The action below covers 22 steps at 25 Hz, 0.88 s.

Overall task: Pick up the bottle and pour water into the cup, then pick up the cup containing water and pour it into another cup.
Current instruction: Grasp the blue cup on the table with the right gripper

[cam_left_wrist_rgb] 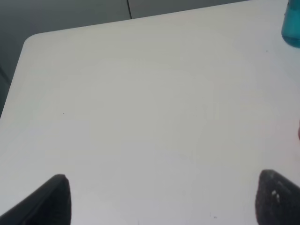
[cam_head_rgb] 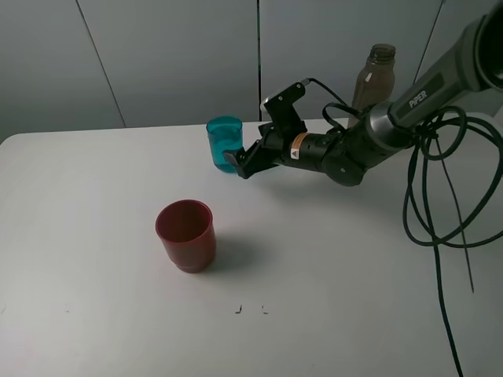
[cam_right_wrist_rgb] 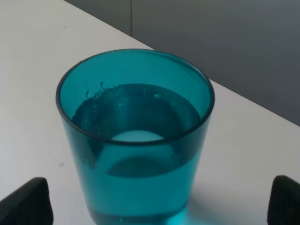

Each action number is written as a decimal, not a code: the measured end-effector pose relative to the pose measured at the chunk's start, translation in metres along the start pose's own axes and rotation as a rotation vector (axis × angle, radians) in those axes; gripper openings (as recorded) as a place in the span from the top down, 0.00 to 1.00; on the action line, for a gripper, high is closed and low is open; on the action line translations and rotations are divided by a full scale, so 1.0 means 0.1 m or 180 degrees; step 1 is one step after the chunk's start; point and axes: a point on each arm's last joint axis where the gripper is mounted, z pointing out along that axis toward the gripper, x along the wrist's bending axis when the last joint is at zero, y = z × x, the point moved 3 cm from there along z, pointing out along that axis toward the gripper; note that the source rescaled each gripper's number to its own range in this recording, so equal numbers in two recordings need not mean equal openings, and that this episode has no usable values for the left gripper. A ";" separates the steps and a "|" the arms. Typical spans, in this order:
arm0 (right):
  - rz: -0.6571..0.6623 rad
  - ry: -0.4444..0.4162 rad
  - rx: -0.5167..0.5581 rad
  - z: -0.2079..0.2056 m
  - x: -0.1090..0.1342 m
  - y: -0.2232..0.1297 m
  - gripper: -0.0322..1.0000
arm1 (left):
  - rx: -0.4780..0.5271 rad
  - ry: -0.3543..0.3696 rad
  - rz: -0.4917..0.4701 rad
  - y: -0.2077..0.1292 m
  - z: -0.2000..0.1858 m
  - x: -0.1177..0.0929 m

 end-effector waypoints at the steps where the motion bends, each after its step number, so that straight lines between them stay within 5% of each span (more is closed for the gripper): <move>1: 0.0003 0.0001 0.0009 0.01 0.00 -0.02 0.00 | 0.0000 0.0000 0.0000 0.00 0.00 0.00; 22: -0.0072 0.0123 -0.0108 0.33 0.12 -0.05 0.00 | 0.0000 0.0000 -0.0022 0.00 0.00 0.00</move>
